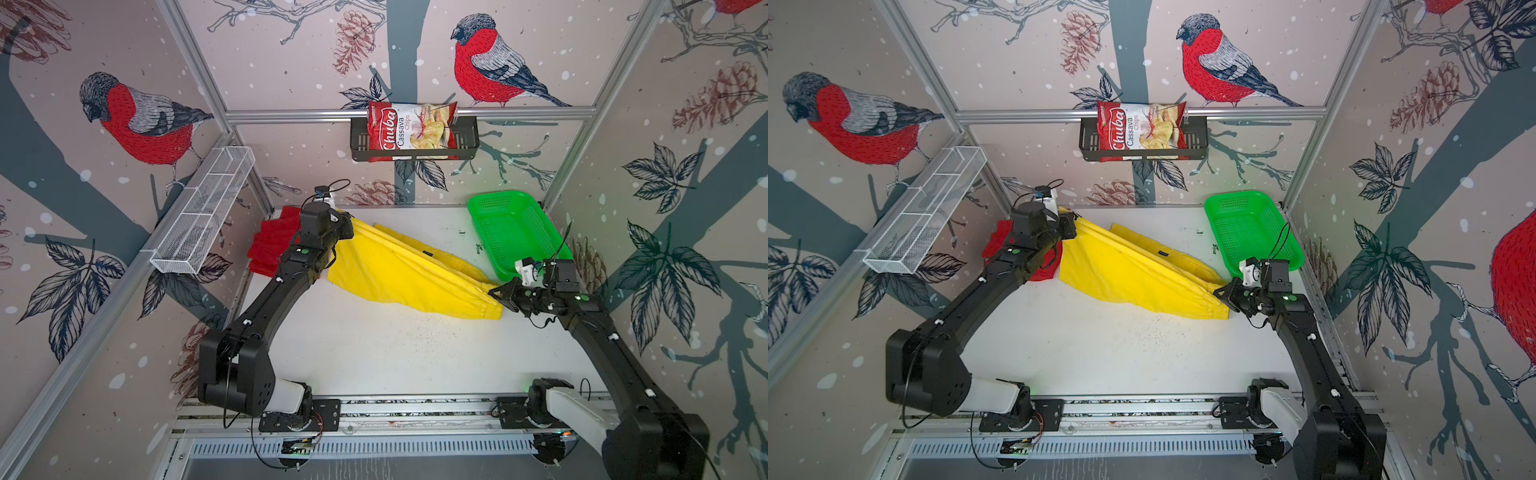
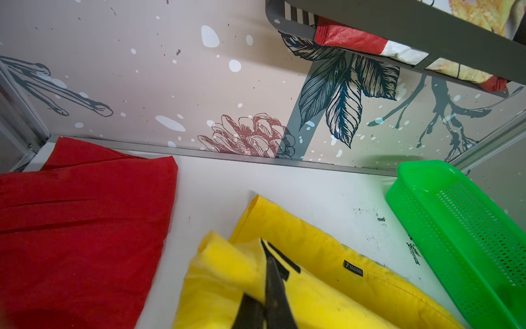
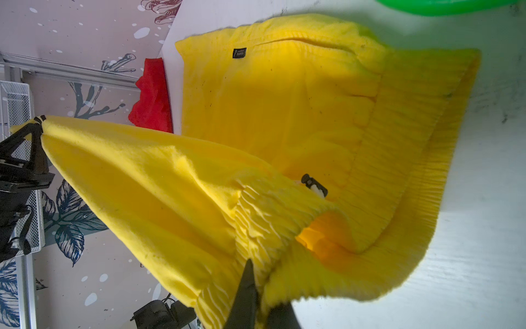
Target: Fold and stack the shorts
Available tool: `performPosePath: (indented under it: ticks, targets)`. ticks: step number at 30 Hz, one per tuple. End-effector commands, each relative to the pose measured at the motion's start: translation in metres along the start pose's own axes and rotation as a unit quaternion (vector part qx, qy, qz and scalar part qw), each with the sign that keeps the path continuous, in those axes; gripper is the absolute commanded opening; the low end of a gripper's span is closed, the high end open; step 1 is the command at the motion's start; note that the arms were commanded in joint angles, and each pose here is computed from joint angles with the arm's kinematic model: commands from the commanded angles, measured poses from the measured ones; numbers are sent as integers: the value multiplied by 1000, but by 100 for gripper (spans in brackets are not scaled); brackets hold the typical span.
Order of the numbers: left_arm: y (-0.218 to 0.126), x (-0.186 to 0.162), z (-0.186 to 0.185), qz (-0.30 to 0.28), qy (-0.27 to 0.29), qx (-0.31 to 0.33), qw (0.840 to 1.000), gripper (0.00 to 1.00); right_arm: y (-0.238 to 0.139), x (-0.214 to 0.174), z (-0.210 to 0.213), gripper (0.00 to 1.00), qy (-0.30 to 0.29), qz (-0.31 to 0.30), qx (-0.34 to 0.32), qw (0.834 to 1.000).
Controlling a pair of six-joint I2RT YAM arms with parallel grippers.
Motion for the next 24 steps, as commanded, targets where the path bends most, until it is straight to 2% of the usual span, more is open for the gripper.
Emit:
performPosePath:
  ticks: [1, 14, 19, 24]
  targets:
    - [8, 26, 2, -74, -4, 16, 997, 0, 1, 2, -13, 1, -1, -3, -47, 999]
    - [88, -4, 11, -14, -20, 18, 1000, 0, 20, 20, -37, 3, 8, -9, -90, 996]
    - [130, -37, 19, 40, -40, 11, 998, 0, 32, 23, -49, 5, 24, -22, -102, 994]
    - [165, -73, 26, 95, -59, -4, 994, 1, 41, 23, -58, 13, 38, -40, -102, 993]
Point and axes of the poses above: each gripper's point midway between its finger pads, its own y axis out along the fingers, its own z axis along the line the jaws close on, x = y × z, the point moved 6 cm from there along -y, back along the fingers, and after that the axes turned 9 degrees about -y, right-handed, at the moved point
